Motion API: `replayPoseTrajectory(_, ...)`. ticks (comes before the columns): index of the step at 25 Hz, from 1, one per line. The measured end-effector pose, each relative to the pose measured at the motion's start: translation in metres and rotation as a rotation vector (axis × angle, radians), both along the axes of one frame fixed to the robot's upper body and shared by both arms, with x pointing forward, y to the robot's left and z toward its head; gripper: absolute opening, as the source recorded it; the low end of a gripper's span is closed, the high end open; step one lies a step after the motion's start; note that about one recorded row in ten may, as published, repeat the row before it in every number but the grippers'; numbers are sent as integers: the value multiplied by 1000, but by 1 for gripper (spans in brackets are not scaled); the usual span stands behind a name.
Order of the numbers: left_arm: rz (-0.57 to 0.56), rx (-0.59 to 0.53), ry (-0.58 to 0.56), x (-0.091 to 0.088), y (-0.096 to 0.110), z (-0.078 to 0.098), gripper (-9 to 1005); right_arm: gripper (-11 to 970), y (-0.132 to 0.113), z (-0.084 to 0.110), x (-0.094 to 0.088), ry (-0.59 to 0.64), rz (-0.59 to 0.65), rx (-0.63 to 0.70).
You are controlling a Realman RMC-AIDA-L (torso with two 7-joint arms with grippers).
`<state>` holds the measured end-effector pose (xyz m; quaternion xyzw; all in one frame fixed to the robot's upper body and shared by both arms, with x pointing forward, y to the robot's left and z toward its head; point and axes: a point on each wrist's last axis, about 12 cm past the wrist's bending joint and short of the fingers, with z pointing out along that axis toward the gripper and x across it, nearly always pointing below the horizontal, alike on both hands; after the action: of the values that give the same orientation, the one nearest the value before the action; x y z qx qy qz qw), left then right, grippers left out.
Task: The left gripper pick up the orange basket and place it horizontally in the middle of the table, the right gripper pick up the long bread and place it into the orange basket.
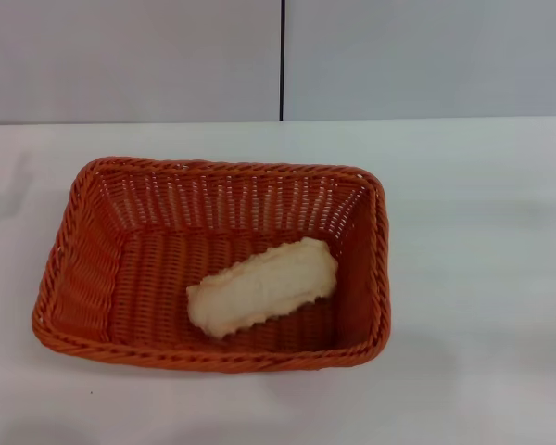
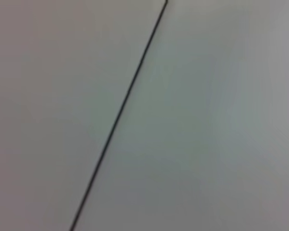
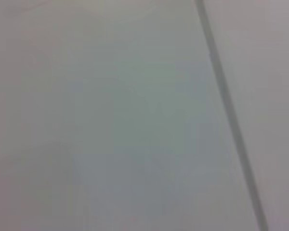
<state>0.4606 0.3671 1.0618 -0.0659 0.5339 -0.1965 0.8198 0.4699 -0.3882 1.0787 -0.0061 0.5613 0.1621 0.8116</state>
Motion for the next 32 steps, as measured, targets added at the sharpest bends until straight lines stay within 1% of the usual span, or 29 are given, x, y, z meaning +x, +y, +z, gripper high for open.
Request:
replayPoseTrajectory(1, 24, 14, -18, -1, -2, 0, 773, 593, -4, -3, -4, -3, -49, 17)
replayPoseTrajectory(2, 24, 14, -18, -1, -2, 0, 773, 593, -4, -3, -4, -3, -49, 17)
replayPoseTrajectory(6, 54, 75, -38, 0, -6, 0, 773, 593, -9, -6, -8, -13, -119, 53)
replayPoseTrajectory(7, 54, 75, -38, 0, -6, 0, 773, 593, -11, -6, -9, -17, -134, 61)
replayPoseTrajectory(9, 83, 103, -42, 0, -9, -1, 773, 593, -15, -6, -10, -20, -165, 72)
replayPoseTrajectory(11, 115, 124, -47, 0, -11, -3, 773, 593, -18, -6, -10, -27, -202, 59)
replayPoseTrajectory(14, 145, 141, -46, -1, -16, -5, 773, 593, -19, -6, -11, -32, -224, 41)
replayPoseTrajectory(16, 151, 144, -43, -1, -17, -6, 773, 593, -18, -8, -11, -35, -253, 31)
replayPoseTrajectory(24, 153, 140, -39, -3, -18, -7, 774, 593, -17, -10, -10, -41, -285, 30)
replayPoseTrajectory(32, 136, 128, -41, -3, -22, -8, 774, 593, -16, -14, -13, -31, -300, 51)
